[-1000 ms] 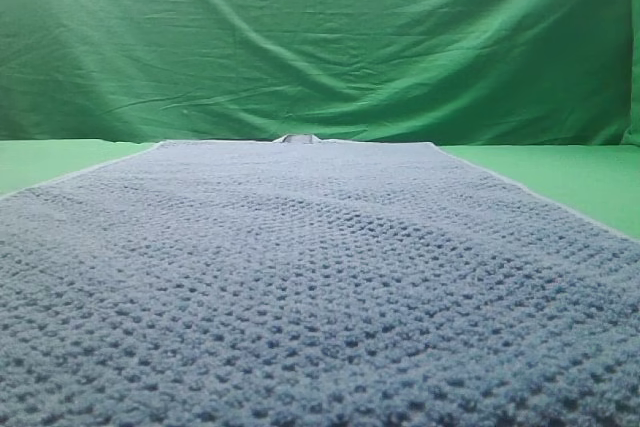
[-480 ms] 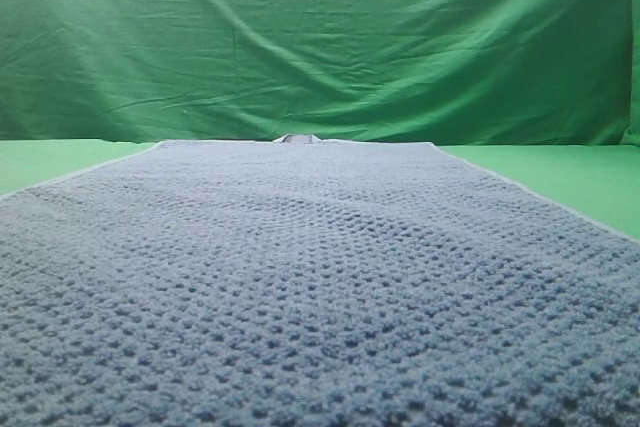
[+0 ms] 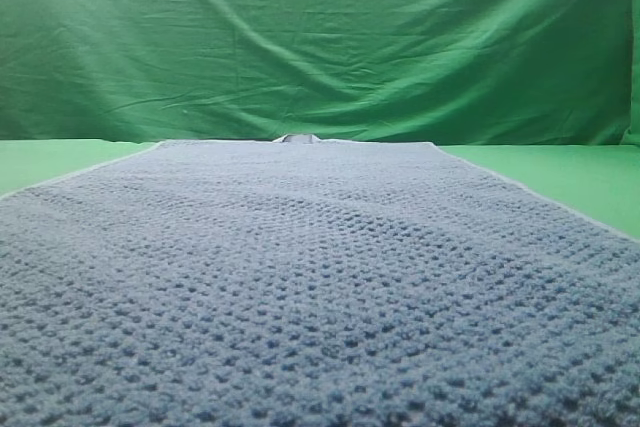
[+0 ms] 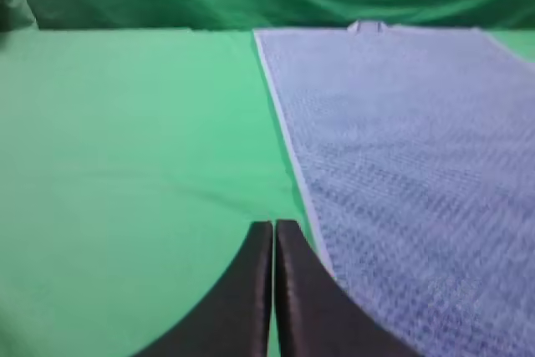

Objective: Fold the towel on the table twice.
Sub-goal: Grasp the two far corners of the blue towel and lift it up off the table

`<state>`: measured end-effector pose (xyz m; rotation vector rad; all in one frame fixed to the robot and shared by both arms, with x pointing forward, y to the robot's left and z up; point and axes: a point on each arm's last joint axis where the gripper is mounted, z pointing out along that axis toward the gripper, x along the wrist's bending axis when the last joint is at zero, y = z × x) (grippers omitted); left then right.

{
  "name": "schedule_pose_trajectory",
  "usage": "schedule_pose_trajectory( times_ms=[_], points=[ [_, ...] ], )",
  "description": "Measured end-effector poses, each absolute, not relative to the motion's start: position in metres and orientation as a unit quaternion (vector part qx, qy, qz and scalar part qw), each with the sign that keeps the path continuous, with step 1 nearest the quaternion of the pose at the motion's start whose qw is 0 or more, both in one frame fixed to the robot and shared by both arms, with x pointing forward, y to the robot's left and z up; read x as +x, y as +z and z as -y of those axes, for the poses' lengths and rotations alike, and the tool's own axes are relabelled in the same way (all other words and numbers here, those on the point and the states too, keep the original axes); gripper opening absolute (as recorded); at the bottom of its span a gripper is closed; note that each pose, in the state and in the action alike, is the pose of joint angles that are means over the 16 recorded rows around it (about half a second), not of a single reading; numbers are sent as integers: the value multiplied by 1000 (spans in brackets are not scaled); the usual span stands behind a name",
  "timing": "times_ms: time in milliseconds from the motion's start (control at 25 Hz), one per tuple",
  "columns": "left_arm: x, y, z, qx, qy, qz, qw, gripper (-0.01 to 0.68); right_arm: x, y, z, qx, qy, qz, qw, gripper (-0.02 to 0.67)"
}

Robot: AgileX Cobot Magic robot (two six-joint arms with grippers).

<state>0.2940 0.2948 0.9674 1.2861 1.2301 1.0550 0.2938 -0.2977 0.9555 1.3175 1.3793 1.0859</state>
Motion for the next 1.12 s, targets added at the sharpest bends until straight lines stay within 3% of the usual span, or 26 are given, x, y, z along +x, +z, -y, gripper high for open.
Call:
schedule_pose_trajectory(
  times_ms=[320,560,1120],
  points=[
    [294,985,-298,457,473,-488,574,0,296,972,299,501,489,-509,501,47],
    [292,997,-299,424,459,-494,604,0,294,990,299,483,525,-468,521,47],
    [285,1066,-293,446,394,-524,609,0,290,1063,296,497,475,-541,484,47]
  ],
)
